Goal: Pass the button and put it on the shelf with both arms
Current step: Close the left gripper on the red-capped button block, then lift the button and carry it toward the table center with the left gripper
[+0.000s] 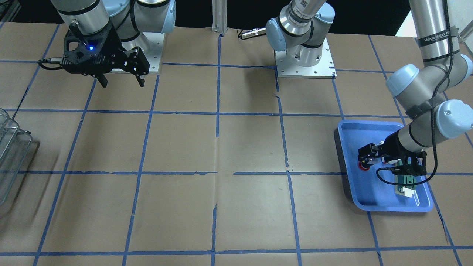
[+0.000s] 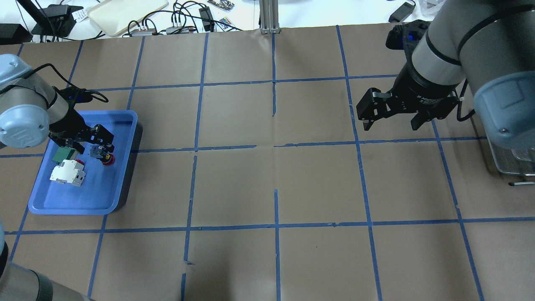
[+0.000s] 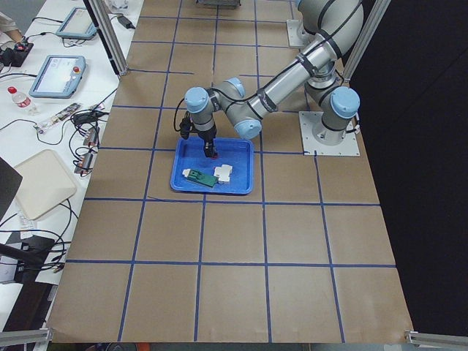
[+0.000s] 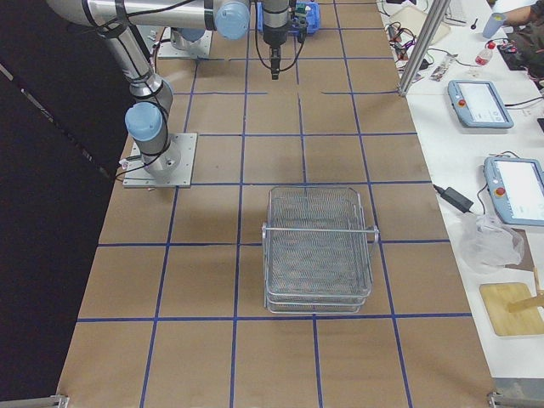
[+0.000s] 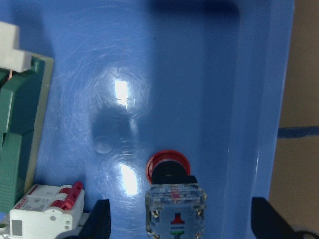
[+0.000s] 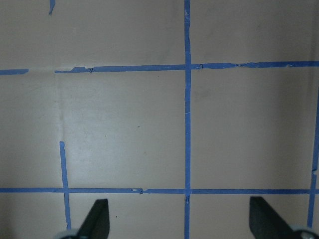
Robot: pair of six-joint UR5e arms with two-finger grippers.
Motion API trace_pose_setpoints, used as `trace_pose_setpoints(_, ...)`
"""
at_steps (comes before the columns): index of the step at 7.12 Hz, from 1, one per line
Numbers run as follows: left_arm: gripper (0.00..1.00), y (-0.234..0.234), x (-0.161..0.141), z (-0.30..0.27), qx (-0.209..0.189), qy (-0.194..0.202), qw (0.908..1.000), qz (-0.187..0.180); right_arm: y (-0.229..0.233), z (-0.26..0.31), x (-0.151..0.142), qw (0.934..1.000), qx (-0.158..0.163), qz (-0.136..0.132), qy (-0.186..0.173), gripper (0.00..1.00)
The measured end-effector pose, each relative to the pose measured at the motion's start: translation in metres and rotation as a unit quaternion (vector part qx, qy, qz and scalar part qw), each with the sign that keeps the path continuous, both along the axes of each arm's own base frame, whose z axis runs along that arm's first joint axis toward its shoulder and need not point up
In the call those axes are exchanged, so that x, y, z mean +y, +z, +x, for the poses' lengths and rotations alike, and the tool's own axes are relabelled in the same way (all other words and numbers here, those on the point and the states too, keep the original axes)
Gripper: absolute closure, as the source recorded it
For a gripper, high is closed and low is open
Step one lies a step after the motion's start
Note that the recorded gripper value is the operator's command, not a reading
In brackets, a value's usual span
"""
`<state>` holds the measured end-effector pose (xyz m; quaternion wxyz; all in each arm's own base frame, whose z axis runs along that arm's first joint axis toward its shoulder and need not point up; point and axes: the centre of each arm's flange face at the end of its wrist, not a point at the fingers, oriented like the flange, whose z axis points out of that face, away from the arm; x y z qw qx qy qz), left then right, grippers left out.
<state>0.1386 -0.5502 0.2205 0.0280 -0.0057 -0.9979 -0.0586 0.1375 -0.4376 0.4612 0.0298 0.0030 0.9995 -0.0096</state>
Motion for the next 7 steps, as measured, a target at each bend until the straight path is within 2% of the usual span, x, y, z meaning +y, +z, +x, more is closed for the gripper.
trace_pose_setpoints(1, 0.83, 0.0, 0.0, 0.0, -0.002, 0.0, 1.0, 0.001, 0.0, 0.0, 0.0, 1.0, -0.001, 0.0, 0.001, 0.0)
trace_pose_setpoints(2, 0.96, 0.0, 0.001, 0.001, -0.004, -0.001, 1.0, 0.002, 0.0, 0.0, 0.0, 1.0, -0.002, 0.0, 0.001, 0.0)
trace_pose_setpoints(5, 0.98, 0.015, -0.002, -0.001, -0.011, -0.006, 0.9999, -0.009, 0.0, 0.0, 0.0, 1.0, -0.002, 0.0, 0.001, 0.0)
trace_pose_setpoints(6, 0.96, 0.032, -0.002, -0.007, -0.001, -0.007, 0.9998, -0.018, 0.0, 0.0, 0.0, 1.0, -0.002, 0.0, 0.0, 0.0)
trace_pose_setpoints(7, 0.96, 0.054, 0.001, -0.02, 0.036, -0.003, 0.9989, -0.031, 0.0, 0.0, 0.0, 1.0, -0.002, 0.0, 0.0, 0.0)
